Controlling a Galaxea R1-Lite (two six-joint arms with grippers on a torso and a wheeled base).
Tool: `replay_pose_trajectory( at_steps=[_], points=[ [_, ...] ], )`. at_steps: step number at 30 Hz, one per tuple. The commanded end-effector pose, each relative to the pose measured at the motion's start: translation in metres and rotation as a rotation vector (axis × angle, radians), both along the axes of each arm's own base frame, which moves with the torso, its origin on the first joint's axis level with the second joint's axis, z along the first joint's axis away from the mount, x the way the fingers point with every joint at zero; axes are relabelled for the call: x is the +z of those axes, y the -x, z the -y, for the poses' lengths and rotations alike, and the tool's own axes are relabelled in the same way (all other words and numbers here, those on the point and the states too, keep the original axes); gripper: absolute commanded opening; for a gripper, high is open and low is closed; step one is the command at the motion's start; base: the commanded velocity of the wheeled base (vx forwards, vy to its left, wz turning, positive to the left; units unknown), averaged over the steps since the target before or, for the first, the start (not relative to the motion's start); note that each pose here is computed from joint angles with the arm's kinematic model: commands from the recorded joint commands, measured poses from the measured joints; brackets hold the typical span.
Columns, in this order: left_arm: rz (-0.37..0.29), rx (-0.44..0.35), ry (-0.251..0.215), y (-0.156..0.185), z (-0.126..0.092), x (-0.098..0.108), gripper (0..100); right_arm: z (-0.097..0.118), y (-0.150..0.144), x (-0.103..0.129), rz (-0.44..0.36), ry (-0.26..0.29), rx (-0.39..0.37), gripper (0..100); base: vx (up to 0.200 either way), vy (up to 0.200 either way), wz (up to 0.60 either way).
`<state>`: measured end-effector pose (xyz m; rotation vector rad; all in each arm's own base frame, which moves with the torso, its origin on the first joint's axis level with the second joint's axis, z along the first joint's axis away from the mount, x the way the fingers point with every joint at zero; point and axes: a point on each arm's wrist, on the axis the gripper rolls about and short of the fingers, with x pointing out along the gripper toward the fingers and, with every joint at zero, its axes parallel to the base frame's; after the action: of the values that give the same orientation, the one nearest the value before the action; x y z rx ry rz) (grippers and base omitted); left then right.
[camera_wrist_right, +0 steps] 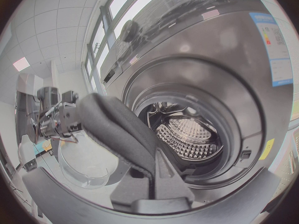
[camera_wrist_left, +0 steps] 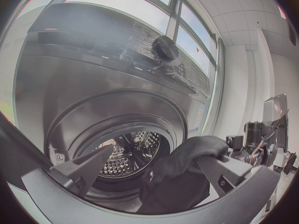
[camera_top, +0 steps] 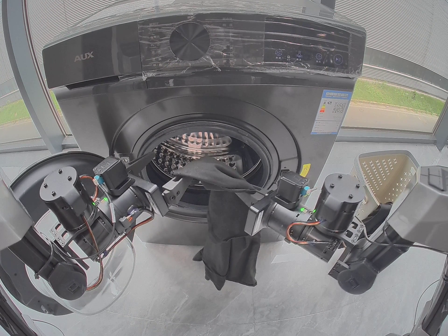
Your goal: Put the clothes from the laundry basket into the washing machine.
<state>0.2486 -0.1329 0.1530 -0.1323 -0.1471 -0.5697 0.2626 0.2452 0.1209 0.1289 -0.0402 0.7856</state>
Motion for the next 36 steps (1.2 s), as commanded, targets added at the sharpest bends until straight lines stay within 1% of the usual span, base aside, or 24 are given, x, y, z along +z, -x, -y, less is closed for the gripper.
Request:
replay_pose_trajectory(
  at_steps=[1, 3, 4, 5, 6, 7, 8, 9, 12, 13, 14, 17, 19, 22, 24, 27, 29, 30, 32, 33, 34, 36],
  points=[
    [-0.063, 0.009, -0.031, 0.008, -0.009, -0.014, 100, 0.013, 0.007, 0.025, 0.047, -0.044, -0.004, 0, 0.0, 0.0, 0.0],
    [-0.063, 0.009, -0.031, 0.008, -0.009, -0.014, 100, 0.013, 0.007, 0.025, 0.047, -0.044, -0.004, 0, 0.0, 0.0, 0.0],
    [-0.128, -0.012, -0.069, 0.016, -0.012, -0.029, 100, 0.01, 0.01, 0.029, 0.046, -0.067, 0.01, 0, 0.0, 0.0, 0.0],
    [-0.151, -0.023, -0.081, 0.018, -0.013, -0.035, 100, 0.009, 0.01, 0.03, 0.043, -0.076, 0.011, 0, 0.0, 0.0, 0.0],
    [-0.161, -0.025, -0.086, 0.019, -0.014, -0.037, 100, 0.009, 0.01, 0.031, 0.043, -0.081, 0.01, 0, 0.0, 0.0, 0.0],
    [-0.191, -0.037, -0.107, 0.021, -0.014, -0.045, 100, 0.009, 0.01, 0.032, 0.043, -0.087, 0.008, 0, 0.0, 0.0, 0.0],
    [-0.191, -0.037, -0.107, 0.021, -0.014, -0.045, 100, 0.009, 0.01, 0.032, 0.043, -0.087, 0.008, 0, 0.0, 0.0, 0.0],
    [-0.232, -0.045, -0.131, 0.022, -0.014, -0.055, 100, 0.009, 0.009, 0.034, 0.047, -0.094, 0.006, 0, 0.0, 0.0, 0.0],
    [-0.271, -0.045, -0.156, 0.019, -0.013, -0.067, 100, 0.009, 0.01, 0.039, 0.056, -0.107, 0.007, 0, 0.0, 0.0, 0.0],
    [-0.276, -0.045, -0.158, 0.019, -0.013, -0.068, 100, 0.009, 0.01, 0.039, 0.057, -0.108, 0.004, 0, 0.0, 0.0, 0.0],
    [-0.297, -0.044, -0.17, 0.017, -0.012, -0.075, 100, 0.009, 0.01, 0.043, 0.062, -0.123, 0.004, 0, 0.0, 0.0, 0.0],
    [-0.326, -0.041, -0.183, 0.014, -0.012, -0.083, 100, 0.009, 0.008, 0.048, 0.07, -0.146, -0.008, 0, 0.0, 0.0, 0.0],
    [-0.333, -0.039, -0.187, 0.013, -0.012, -0.085, 100, 0.008, 0.008, 0.049, 0.07, -0.148, -0.01, 0, 0.0, 0.0, 0.0],
    [-0.358, -0.037, -0.213, 0.009, -0.01, -0.096, 100, 0.008, 0.008, 0.05, 0.063, -0.162, -0.011, 0, 0.0, 0.0, 0.0],
    [-0.376, -0.034, -0.221, 0.007, -0.011, -0.102, 100, 0.007, 0.009, 0.05, 0.063, -0.162, -0.008, 0, 0.0, 0.0, 0.0],
    [-0.405, -0.031, -0.24, 0.004, -0.011, -0.112, 100, 0.001, 0.015, 0.051, 0.064, -0.168, 0.019, 0, 0.0, 0.0, 0.0],
    [-0.427, -0.047, -0.25, 0.003, -0.01, -0.119, 100, 0.0, 0.017, 0.052, 0.065, -0.169, 0.025, 0, 0.0, 0.0, 0.0],
    [-0.427, -0.047, -0.25, 0.003, -0.01, -0.119, 100, 0.0, 0.017, 0.052, 0.065, -0.169, 0.025, 0, 0.0, 0.0, 0.0],
    [-0.446, -0.062, -0.262, -0.001, -0.008, -0.128, 100, -0.004, 0.021, 0.053, 0.066, -0.172, 0.039, 0, 0.0, 0.0, 0.0],
    [-0.446, -0.062, -0.262, -0.001, -0.008, -0.128, 100, -0.004, 0.021, 0.053, 0.066, -0.172, 0.039, 0, 0.0, 0.0, 0.0],
    [-0.46, -0.076, -0.27, -0.002, -0.006, -0.134, 100, -0.004, 0.022, 0.053, 0.065, -0.172, 0.042, 0, 0.0, 0.0, 0.0],
    [-0.469, -0.1, -0.276, -0.004, -0.004, -0.139, 100, -0.005, 0.022, 0.053, 0.065, -0.172, 0.043, 0, 0.0, 0.0, 0.0]
  ],
)
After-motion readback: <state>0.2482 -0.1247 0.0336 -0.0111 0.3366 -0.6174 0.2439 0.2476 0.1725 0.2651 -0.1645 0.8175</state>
